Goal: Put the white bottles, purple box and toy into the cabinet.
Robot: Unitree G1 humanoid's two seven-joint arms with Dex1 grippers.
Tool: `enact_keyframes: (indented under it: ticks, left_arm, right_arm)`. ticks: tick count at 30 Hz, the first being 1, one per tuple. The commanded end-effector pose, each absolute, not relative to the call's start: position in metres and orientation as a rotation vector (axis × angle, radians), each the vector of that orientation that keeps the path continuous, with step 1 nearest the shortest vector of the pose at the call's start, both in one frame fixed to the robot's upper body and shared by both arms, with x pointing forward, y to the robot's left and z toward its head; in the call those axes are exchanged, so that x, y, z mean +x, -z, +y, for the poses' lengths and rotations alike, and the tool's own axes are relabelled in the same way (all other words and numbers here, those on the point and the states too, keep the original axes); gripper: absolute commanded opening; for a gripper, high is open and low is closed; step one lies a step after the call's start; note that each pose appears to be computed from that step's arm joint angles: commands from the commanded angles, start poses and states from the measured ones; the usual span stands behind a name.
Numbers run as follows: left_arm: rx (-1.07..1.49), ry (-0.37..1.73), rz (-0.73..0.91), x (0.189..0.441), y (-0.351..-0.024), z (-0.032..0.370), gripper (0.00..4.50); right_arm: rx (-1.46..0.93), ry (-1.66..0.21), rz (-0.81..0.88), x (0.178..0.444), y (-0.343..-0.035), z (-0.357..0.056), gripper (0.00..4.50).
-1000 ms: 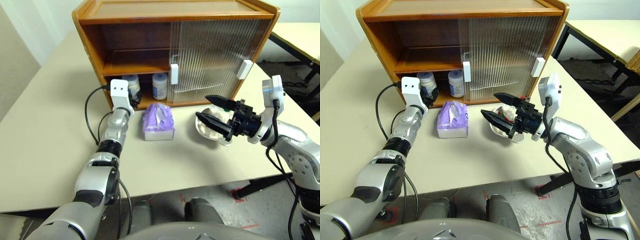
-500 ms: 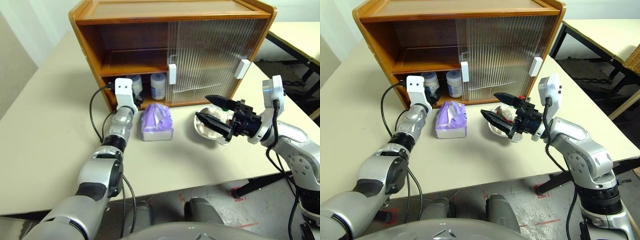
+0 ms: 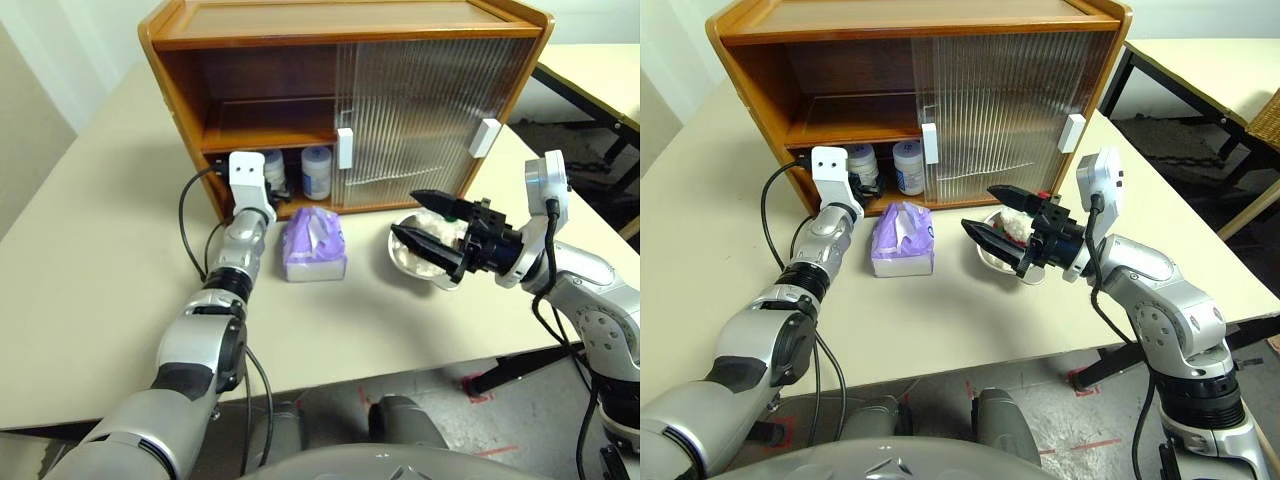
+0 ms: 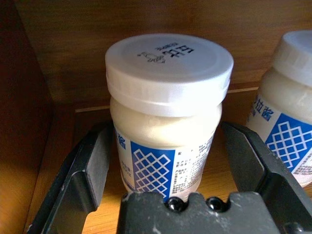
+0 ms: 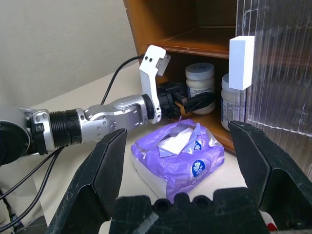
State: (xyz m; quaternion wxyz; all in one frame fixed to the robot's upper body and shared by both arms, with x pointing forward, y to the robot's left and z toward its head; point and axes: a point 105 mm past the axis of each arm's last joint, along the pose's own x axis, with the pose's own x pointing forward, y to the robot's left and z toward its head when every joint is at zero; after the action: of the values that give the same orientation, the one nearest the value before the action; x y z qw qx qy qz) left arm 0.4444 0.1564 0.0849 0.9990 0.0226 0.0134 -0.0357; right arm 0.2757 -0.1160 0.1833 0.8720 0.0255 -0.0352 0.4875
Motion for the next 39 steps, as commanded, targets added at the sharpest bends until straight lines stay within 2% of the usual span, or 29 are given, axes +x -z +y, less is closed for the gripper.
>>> enact_keyframes:
  ticks: [1, 8, 13, 23, 29, 39]
  left_arm:
    - [0.038, 0.087, 0.01, 0.438, -0.082, 0.154, 4.47]
    - [0.034, 0.081, -0.015, 0.423, -0.087, 0.168, 4.47]
    - [0.025, 0.158, -0.036, 0.409, -0.098, 0.168, 4.47]
    - [-0.051, 0.588, -0.034, 0.375, -0.118, 0.152, 4.47]
    - [-0.043, 0.765, 0.002, 0.369, -0.116, 0.157, 4.47]
    - [0.084, 0.92, 0.077, 0.374, -0.095, 0.166, 4.47]
  right_arm:
    - [0.036, -1.021, -0.098, 0.276, -0.188, -0.116, 4.5]
    - [0.039, -1.029, -0.096, 0.276, -0.188, -0.115, 4.5]
    - [0.039, -1.04, -0.093, 0.277, -0.187, -0.114, 4.5]
    - [0.038, -1.059, -0.094, 0.279, -0.187, -0.112, 4.5]
    - [0.039, -1.061, -0.098, 0.28, -0.187, -0.111, 4.5]
    - [0.038, -1.053, -0.101, 0.278, -0.188, -0.112, 4.5]
